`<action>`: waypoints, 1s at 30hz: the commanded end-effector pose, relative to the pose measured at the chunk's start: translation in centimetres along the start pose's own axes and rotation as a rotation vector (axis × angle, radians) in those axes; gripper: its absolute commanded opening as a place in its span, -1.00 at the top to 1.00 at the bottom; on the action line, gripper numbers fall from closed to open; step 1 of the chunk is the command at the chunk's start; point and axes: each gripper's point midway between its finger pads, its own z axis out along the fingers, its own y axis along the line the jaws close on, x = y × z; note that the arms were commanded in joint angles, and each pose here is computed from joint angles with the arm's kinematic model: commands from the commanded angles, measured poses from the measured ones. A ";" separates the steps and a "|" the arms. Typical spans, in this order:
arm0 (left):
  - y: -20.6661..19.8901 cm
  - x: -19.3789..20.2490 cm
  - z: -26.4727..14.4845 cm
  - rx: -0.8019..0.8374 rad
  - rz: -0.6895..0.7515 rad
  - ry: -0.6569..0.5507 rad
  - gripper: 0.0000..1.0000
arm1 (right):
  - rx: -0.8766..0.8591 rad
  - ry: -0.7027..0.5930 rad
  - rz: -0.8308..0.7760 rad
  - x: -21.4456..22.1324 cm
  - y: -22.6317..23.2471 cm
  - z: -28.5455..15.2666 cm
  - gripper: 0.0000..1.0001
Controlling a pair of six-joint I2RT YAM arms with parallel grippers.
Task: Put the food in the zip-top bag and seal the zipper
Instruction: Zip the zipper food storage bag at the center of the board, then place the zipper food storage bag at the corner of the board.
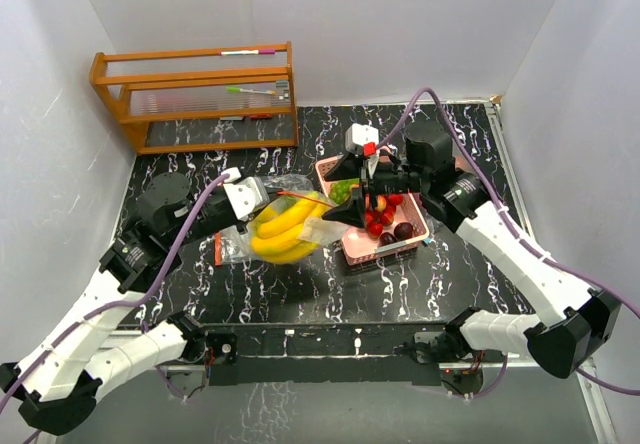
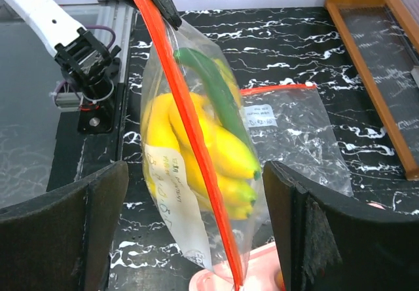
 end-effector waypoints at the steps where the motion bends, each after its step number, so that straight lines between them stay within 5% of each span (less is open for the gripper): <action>1: 0.6 -3.1 -0.1 -0.009 0.031 -0.110 1.00 | -0.076 -0.066 -0.048 -2.2 0.3 0.8 -0.70; 10: 0.5 -2.9 1.0 0.012 0.002 -0.110 1.00 | -0.043 -0.099 -0.022 -2.3 -0.6 2.5 -0.58; 16: 0.4 -2.8 1.5 0.020 -0.004 -0.119 1.00 | -0.113 -0.077 0.031 -1.6 -0.3 3.5 -0.16; 24: 0.6 -2.6 1.4 0.006 -0.001 -0.113 1.00 | -0.086 -0.046 0.088 -1.0 -0.9 3.8 0.81; 27: 1.1 -2.3 1.1 -0.035 -0.007 -0.100 1.00 | 0.013 -0.049 0.102 -1.9 -2.7 3.9 0.84; 30: 2.1 -1.4 0.1 -0.123 -0.014 -0.082 0.54 | 0.127 -0.071 0.107 -3.0 -4.9 3.8 0.85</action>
